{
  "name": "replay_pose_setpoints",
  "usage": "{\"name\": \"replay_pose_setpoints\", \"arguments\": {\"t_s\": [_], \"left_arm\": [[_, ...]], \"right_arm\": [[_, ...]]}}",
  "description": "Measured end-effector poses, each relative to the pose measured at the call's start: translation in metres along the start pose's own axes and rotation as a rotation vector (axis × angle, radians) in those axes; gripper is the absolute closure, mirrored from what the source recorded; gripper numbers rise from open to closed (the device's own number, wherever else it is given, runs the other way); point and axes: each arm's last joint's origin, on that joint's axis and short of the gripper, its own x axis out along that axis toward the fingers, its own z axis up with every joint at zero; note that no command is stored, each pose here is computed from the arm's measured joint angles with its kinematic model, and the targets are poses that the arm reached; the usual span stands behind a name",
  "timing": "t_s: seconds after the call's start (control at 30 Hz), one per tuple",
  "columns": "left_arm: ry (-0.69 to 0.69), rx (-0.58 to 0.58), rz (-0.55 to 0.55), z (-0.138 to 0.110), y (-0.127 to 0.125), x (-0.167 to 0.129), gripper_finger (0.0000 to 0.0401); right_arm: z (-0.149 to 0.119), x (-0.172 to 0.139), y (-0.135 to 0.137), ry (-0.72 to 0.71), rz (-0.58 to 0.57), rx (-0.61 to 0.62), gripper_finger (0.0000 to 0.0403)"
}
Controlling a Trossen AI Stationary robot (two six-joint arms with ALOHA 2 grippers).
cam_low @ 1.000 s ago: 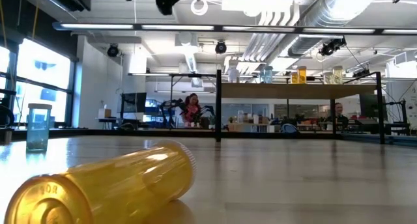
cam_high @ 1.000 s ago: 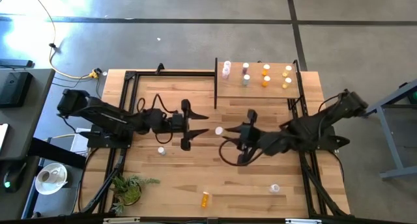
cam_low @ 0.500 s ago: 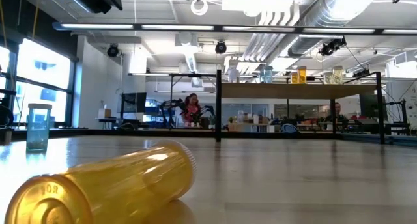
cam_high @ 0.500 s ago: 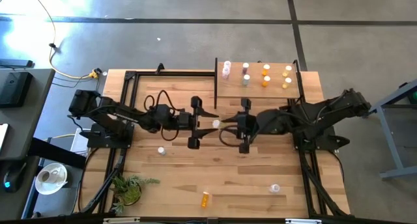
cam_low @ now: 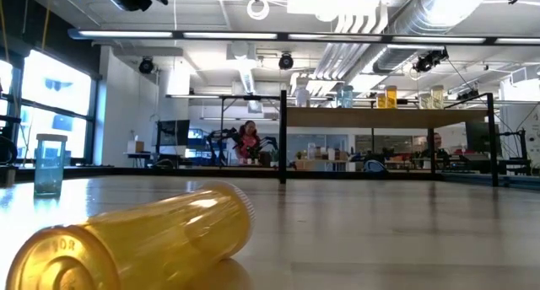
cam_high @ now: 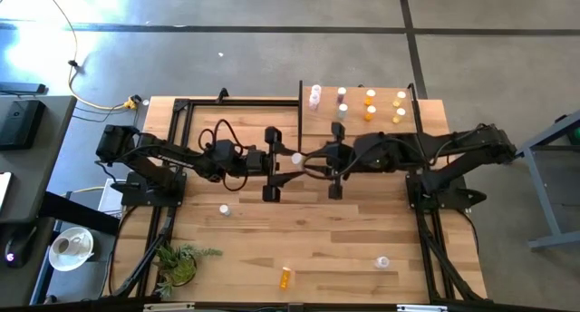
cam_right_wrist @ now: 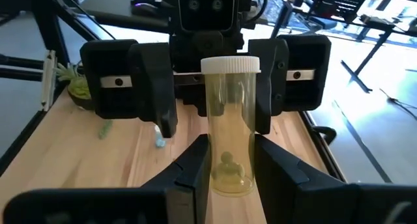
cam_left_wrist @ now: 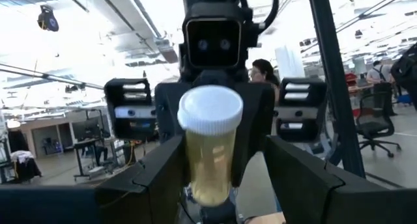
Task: Pick and place medicine bottles onto shelf by color
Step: Put the yellow pill bottle on the shelf aligned with the other yellow pill bottles
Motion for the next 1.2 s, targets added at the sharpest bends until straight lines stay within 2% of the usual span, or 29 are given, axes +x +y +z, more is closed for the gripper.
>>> {"name": "replay_pose_setpoints", "arguments": {"t_s": [0.2,0.67,1.03,1.2], "left_arm": [[-0.004,0.017,0.024,0.002,0.006,0.002,0.0210],[0.011,0.037,0.057,-0.003,0.023,0.001,0.0305],[0.034,0.042,0.044,-0.005,0.022,0.001,0.0309],[0.043,0.042,0.046,-0.006,0.022,0.001,0.0309]], "right_arm": [[0.000,0.002,-0.009,-0.004,-0.005,-0.009,0.0314],[-0.003,0.003,-0.013,0.024,-0.009,-0.026,0.0314],[-0.007,0.004,-0.015,0.059,-0.002,-0.032,0.0303],[-0.009,0.004,-0.015,0.083,0.000,-0.037,0.0280]]}}
